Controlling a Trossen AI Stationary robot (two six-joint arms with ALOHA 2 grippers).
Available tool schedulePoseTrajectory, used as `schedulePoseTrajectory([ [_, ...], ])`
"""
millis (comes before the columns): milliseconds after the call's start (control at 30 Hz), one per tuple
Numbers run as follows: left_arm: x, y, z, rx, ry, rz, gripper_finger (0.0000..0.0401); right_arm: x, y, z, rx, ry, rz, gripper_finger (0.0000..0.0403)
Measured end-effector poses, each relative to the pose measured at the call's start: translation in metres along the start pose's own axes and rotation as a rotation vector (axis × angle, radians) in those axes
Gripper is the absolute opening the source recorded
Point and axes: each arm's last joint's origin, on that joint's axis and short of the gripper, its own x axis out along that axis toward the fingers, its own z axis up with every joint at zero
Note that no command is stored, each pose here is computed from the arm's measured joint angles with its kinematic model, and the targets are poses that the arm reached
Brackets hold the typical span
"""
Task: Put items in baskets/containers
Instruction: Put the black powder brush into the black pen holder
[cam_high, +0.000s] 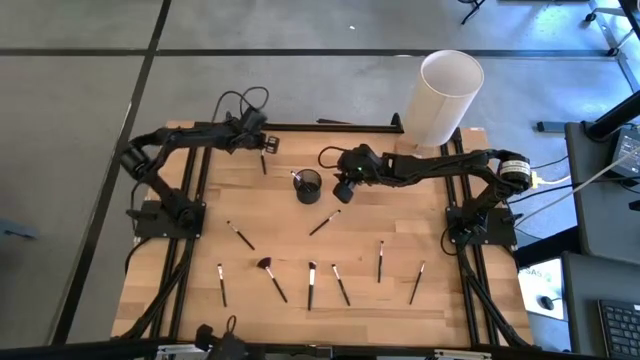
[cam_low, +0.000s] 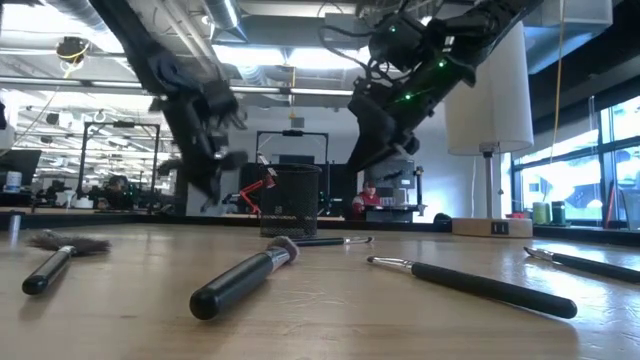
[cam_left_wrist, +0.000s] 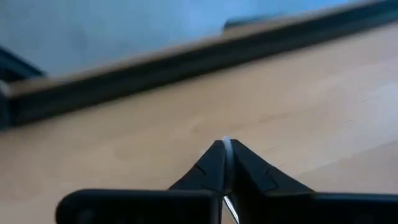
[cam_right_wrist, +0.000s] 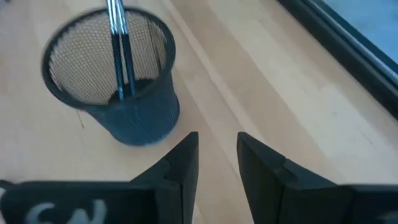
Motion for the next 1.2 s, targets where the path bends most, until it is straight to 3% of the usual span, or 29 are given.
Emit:
schedulePoseTrajectory([
  [200,-0.076,-0.027,0.01,0.05,-0.323,-0.021,0.0015,0.001,0.002,-0.009,-0.01,0.013,-0.01,0.011],
  [367,-0.134,-0.065,-0.003,0.085,-0.598,-0.078,0.0012,0.005,0.002,-0.024,-0.006,-0.043,-0.023,0.011],
  [567,-0.176,-0.104,-0.029,0.155,-0.793,-0.137,0.0014,0.001,-0.003,-0.044,0.081,-0.099,-0.014,0.011],
  [700,-0.197,-0.117,-0.035,0.169,-0.888,-0.221,0.0013,-0.007,-0.001,-0.061,0.168,-0.214,0.011,0.011],
  [800,-0.205,-0.124,-0.036,0.165,-0.936,-0.31,0.0013,-0.012,-0.001,-0.068,0.199,-0.34,0.036,0.011],
  [933,-0.193,-0.138,-0.041,0.205,-0.935,-0.374,0.0013,-0.017,0.0,-0.064,0.19,-0.451,0.096,0.011],
  [1200,-0.148,-0.174,-0.053,0.245,-1.013,-0.376,0.0013,-0.018,0.001,-0.057,0.125,-0.473,0.094,0.011],
])
